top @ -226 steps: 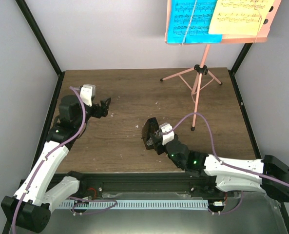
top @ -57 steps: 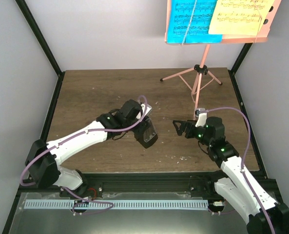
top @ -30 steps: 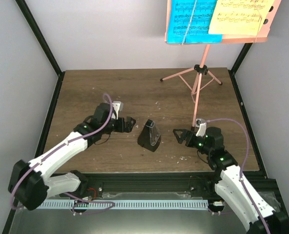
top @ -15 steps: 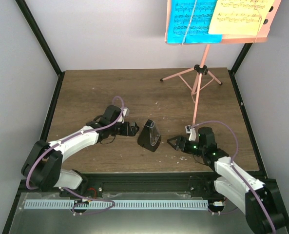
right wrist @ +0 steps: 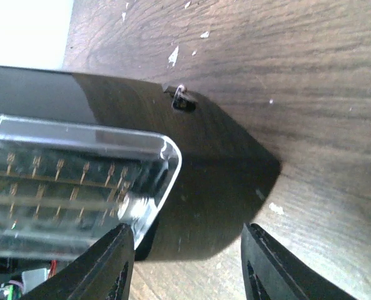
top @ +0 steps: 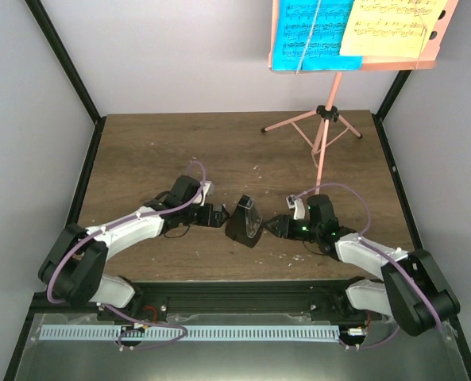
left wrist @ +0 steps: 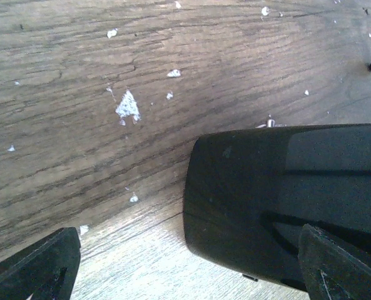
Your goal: Pack up the instrument practice props
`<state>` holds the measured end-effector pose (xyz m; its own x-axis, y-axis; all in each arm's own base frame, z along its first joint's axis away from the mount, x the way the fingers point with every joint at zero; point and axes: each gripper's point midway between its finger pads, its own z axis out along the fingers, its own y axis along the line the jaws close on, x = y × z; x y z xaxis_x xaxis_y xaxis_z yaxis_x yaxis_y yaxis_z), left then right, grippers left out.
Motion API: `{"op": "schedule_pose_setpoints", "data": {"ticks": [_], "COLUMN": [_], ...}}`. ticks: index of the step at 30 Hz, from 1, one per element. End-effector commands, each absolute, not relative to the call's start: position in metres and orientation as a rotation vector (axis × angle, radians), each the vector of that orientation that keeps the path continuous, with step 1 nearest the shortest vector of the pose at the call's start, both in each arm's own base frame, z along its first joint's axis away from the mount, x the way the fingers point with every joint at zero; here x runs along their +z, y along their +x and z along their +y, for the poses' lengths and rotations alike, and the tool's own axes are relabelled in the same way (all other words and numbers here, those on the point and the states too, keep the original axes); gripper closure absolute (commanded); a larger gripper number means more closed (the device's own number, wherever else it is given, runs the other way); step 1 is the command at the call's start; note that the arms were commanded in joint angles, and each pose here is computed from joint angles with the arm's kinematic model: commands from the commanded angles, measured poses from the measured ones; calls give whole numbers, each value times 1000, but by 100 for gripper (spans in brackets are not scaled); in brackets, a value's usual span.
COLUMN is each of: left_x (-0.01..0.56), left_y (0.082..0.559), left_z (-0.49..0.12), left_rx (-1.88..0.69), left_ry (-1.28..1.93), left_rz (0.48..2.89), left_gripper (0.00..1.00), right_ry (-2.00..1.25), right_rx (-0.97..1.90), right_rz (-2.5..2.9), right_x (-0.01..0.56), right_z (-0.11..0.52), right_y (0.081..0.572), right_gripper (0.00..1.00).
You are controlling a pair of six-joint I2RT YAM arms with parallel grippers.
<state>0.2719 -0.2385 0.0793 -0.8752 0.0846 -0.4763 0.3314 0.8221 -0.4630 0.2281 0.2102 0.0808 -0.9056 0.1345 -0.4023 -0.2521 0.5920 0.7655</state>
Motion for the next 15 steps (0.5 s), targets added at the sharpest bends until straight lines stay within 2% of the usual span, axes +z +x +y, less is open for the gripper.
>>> {"op": "schedule_pose_setpoints", "data": {"ticks": [1, 8, 11, 15], "left_x": [75, 72, 74, 88], "left_y": [257, 233, 232, 234], "left_z": [-250, -271, -272, -259], "left_rx": [-820, -835, -811, -726], "left_ry": [358, 432, 443, 441], "left_rz": [2561, 2566, 2559, 2529], "left_gripper": [5, 5, 5, 5], "right_ry": [-142, -147, -120, -80], "right_rx": [1211, 1073, 975, 867], "right_rz": [2325, 2310, 2306, 2279], "right_x": [96, 93, 95, 102], "right_z": [219, 216, 208, 192], "right_y": [252, 279, 289, 293], "right_gripper": [53, 54, 48, 32]}}
